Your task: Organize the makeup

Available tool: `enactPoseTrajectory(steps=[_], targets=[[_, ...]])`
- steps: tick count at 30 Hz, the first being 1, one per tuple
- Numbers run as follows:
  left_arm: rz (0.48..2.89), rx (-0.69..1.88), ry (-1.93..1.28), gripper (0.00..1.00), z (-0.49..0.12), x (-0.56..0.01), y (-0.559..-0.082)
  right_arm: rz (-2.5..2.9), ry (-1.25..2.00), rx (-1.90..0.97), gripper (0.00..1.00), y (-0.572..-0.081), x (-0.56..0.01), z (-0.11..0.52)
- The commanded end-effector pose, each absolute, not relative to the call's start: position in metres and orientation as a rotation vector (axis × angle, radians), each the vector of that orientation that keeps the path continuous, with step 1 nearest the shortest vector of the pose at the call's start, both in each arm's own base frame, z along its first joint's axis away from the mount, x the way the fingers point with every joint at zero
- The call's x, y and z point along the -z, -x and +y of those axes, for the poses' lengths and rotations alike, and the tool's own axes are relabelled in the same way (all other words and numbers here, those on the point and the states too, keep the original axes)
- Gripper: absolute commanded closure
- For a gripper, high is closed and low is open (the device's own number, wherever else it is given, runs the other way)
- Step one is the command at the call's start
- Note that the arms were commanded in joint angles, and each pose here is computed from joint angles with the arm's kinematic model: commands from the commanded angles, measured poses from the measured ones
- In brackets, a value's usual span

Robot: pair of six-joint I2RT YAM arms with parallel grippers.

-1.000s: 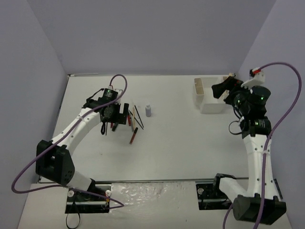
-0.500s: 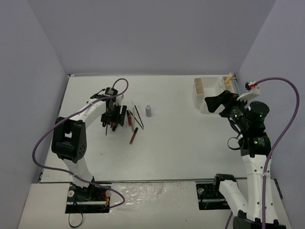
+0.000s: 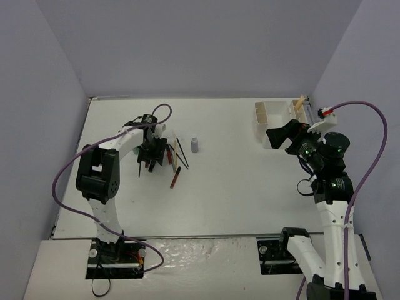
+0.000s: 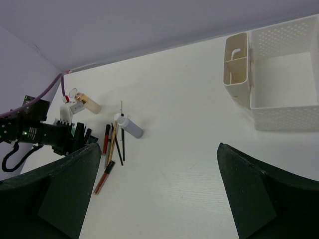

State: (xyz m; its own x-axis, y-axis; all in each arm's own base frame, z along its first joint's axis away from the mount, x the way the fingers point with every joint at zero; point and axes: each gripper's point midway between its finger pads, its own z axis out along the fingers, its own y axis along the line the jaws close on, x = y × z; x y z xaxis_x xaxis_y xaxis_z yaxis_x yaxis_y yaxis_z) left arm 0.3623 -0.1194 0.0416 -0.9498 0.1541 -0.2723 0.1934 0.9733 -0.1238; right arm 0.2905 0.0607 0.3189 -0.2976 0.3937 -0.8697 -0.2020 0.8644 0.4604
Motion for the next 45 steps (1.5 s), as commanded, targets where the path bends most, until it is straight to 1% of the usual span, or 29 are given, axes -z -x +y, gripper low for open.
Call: enactPoseTrajectory(steps=[1, 7, 12, 15, 16, 18, 20, 21, 24, 26, 31, 33, 39, 45], targets=[[2.793, 0.234, -0.253, 0.49, -0.122, -0.060, -0.380, 1.721, -0.082, -0.601, 0.00, -0.295, -0.334, 0.067], [2.817, 0.244, -0.238, 0.51, -0.124, -0.051, -0.378, 1.724, -0.076, -0.604, 0.00, -0.295, -0.333, 0.068], [2.831, 0.251, -0.215, 0.57, -0.125, -0.047, -0.377, 1.723, -0.074, -0.602, 0.00, -0.295, -0.333, 0.068], [2.832, 0.264, -0.204, 0.64, -0.127, -0.047, -0.377, 1.730, -0.071, -0.611, 0.00, -0.295, -0.331, 0.070], [2.831, 0.269, -0.201, 0.69, -0.127, -0.047, -0.377, 1.730, -0.070, -0.612, 0.00, -0.295, -0.331, 0.070], [2.827, 0.280, -0.197, 0.81, -0.129, -0.051, -0.376, 1.727, -0.067, -0.610, 0.00, -0.294, -0.331, 0.070], [2.810, 0.298, -0.201, 0.87, -0.132, -0.058, -0.375, 1.723, -0.061, -0.617, 0.00, -0.293, -0.333, 0.072], [2.809, 0.308, -0.201, 0.89, -0.133, -0.060, -0.374, 1.724, -0.061, -0.621, 0.00, -0.293, -0.334, 0.073], [2.744, 0.388, -0.210, 0.92, -0.144, -0.089, -0.371, 1.718, -0.039, -0.665, 0.00, -0.289, -0.338, 0.080], [2.653, 0.428, -0.230, 0.92, -0.153, -0.121, -0.369, 1.716, -0.017, -0.697, 0.01, -0.287, -0.341, 0.086], [2.300, 0.529, -0.399, 0.91, -0.212, -0.208, -0.358, 1.696, 0.027, -0.836, 0.03, -0.285, -0.346, 0.110], [2.147, 0.577, -0.460, 0.91, -0.238, -0.246, -0.344, 1.685, 0.048, -0.891, 0.04, -0.284, -0.349, 0.125], [1.866, 0.721, -0.539, 0.91, -0.296, -0.306, -0.312, 1.676, 0.118, -0.956, 0.06, -0.282, -0.356, 0.168], [1.746, 0.857, -0.643, 0.90, -0.336, -0.337, -0.281, 1.664, 0.203, -1.003, 0.09, -0.277, -0.361, 0.210]])
